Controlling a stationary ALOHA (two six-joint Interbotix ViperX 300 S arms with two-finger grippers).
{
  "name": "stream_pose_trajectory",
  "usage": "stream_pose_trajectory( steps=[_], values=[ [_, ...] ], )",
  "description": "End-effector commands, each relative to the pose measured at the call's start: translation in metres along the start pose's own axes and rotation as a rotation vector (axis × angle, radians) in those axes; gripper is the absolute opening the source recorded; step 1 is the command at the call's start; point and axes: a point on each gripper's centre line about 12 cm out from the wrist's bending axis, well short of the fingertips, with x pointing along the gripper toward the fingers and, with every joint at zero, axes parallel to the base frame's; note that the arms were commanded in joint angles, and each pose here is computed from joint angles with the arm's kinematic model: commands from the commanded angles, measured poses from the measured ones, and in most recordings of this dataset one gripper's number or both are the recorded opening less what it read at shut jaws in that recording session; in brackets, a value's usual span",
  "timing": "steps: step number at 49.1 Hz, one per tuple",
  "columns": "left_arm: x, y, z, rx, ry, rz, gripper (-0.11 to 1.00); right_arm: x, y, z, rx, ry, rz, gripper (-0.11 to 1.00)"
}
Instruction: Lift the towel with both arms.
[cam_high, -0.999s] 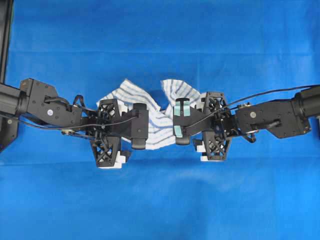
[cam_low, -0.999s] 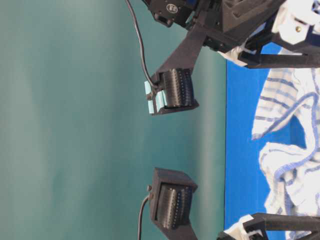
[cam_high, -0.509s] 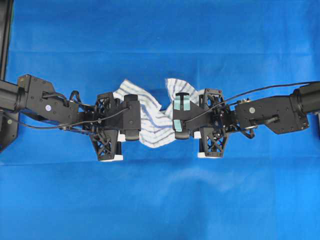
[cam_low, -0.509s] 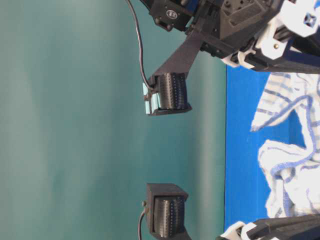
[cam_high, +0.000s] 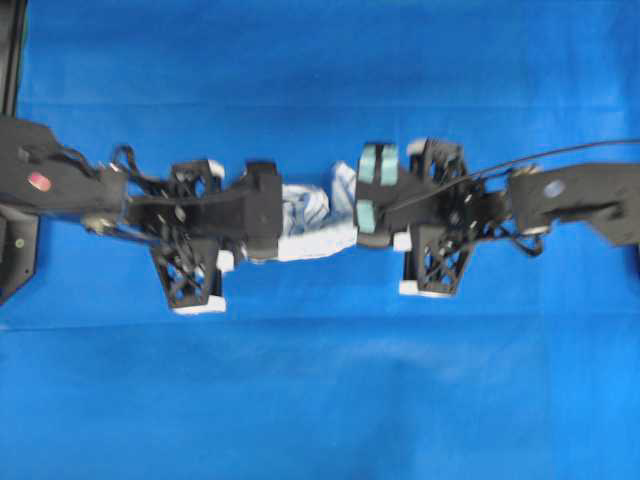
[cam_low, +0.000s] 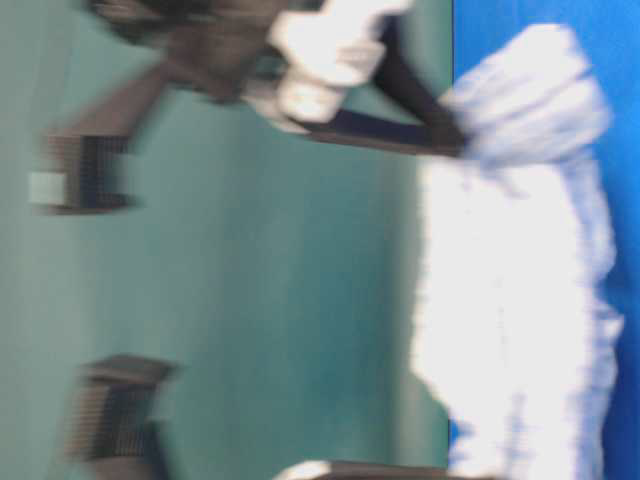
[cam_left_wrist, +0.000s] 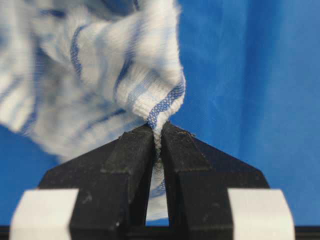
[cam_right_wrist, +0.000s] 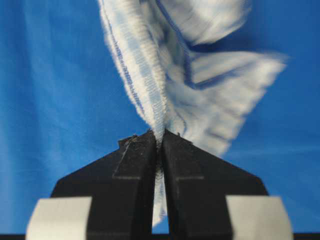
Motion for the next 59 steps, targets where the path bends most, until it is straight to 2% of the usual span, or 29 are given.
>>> stream_pose_trajectory(
  steps=[1, 14, 22, 35, 44, 53, 59],
  values=[
    [-0.041, 0.0, 0.027, -0.007, -0.103, -0.008, 0.04, -0.044, -0.004, 0.024, 0.022, -0.063, -0.007, 0.05],
    [-0.124, 0.003, 0.067, -0.017, -0.253, -0.006, 0.04, -0.115, -0.014, 0.058, 0.048, -0.122, -0.033, 0.05],
    [-0.164, 0.009, 0.088, -0.03, -0.29, 0.012, 0.04, -0.158, -0.019, 0.076, 0.055, -0.183, -0.038, 0.05],
    [-0.211, 0.007, 0.111, -0.017, -0.337, 0.018, 0.04, -0.21, -0.027, 0.091, 0.071, -0.221, -0.048, 0.05],
    [-0.229, 0.008, 0.119, -0.017, -0.369, 0.021, 0.04, -0.23, -0.026, 0.096, 0.076, -0.238, -0.044, 0.05],
    [-0.227, 0.009, 0.119, -0.016, -0.363, 0.025, 0.04, -0.229, -0.025, 0.096, 0.074, -0.23, -0.043, 0.05],
    [-0.228, 0.015, 0.119, -0.032, -0.375, 0.037, 0.04, -0.228, -0.025, 0.096, 0.069, -0.227, -0.044, 0.05]
  ],
)
